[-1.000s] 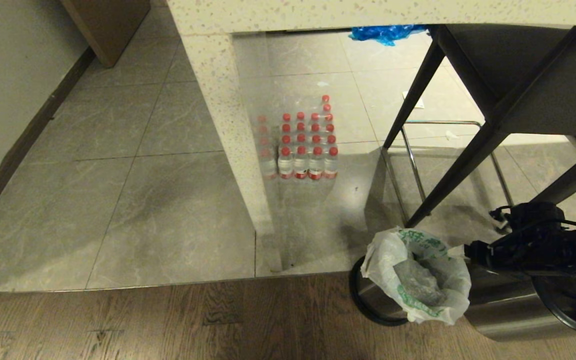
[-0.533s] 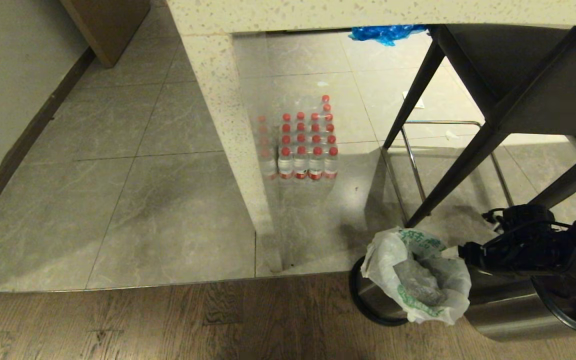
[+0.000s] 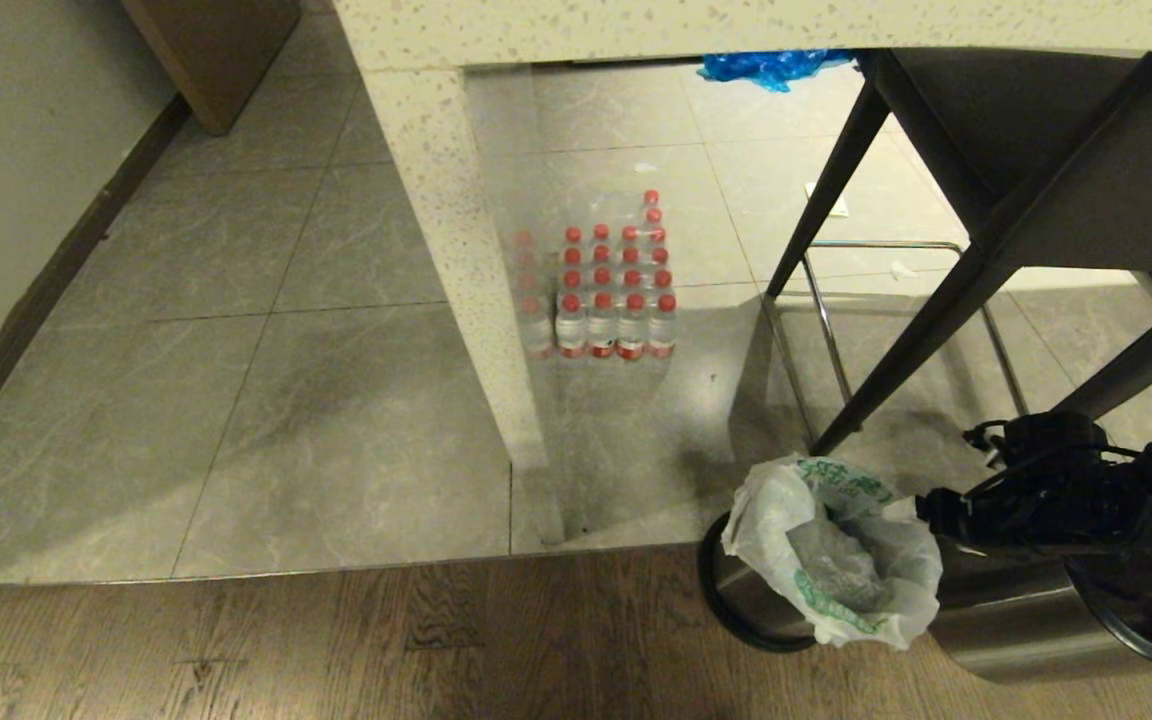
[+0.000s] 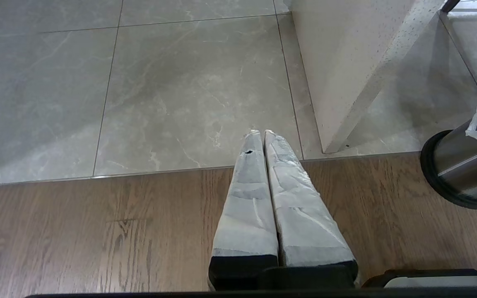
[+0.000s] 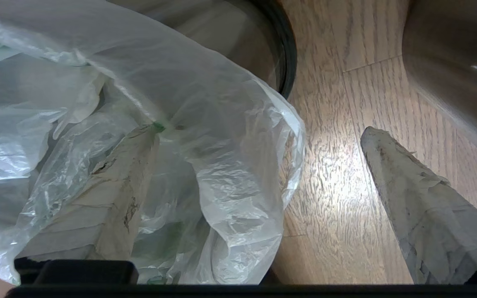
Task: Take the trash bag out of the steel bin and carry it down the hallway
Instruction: Pick up the trash bag
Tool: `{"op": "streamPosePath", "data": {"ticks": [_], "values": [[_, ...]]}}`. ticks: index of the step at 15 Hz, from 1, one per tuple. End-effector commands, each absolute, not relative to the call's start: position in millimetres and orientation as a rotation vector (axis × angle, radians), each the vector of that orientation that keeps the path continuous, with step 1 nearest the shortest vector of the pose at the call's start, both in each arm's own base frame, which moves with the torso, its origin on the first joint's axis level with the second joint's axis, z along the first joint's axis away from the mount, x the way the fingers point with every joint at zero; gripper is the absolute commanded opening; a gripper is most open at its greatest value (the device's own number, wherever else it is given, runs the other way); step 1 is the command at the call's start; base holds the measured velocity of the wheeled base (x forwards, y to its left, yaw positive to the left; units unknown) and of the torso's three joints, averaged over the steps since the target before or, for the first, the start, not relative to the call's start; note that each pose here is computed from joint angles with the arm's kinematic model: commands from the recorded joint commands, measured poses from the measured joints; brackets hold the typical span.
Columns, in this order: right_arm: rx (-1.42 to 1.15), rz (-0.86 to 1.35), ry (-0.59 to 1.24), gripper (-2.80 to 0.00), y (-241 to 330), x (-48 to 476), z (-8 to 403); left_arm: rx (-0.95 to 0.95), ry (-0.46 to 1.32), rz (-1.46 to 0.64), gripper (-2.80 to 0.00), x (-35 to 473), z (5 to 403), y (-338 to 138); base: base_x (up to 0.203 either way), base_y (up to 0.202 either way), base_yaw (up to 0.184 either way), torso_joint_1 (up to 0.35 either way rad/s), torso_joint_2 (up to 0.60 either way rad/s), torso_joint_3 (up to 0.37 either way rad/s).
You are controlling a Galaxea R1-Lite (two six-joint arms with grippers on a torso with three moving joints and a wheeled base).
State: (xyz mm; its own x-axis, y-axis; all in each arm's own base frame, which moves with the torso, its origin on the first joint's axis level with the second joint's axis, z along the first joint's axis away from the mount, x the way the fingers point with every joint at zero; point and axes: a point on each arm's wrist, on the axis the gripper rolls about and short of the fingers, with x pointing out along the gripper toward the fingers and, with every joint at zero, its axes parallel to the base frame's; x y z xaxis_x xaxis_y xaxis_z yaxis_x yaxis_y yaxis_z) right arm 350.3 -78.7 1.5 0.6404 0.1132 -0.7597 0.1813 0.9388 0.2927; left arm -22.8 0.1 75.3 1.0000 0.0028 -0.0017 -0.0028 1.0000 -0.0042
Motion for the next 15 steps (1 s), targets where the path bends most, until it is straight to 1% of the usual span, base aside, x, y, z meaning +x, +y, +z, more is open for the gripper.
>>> {"op": "streamPosePath", "data": {"ticks": [1, 8, 9, 10, 15], "values": [[0.352, -0.030, 0.875, 0.00, -78.4, 350.4, 3.0, -0.005, 0.004, 0.003, -2.80, -22.6, 74.9, 0.1, 0.000, 0.000, 0.000, 0.000, 0.00, 0.000], [0.322, -0.024, 0.885, 0.00, -77.4, 348.7, 2.1, -0.005, 0.005, 0.003, -2.80, -22.6, 74.9, 0.1, 0.000, 0.000, 0.000, 0.000, 0.00, 0.000], [0.330, -0.025, 0.886, -0.53, -77.3, 348.3, 2.4, -0.005, 0.005, 0.003, -2.80, -22.6, 74.9, 0.1, 0.000, 0.000, 0.000, 0.000, 0.00, 0.000], [0.329, -0.022, 0.884, -2.80, -77.1, 347.7, 3.8, -0.005, 0.003, 0.003, -2.80, -22.7, 75.4, 0.1, 0.000, 0.000, 0.000, 0.000, 0.00, 0.000], [0.302, -0.006, 0.889, -2.80, -75.4, 347.5, 3.6, -0.005, 0.003, 0.003, -2.80, -22.7, 74.9, 0.1, 0.000, 0.000, 0.000, 0.000, 0.00, 0.000]]}}
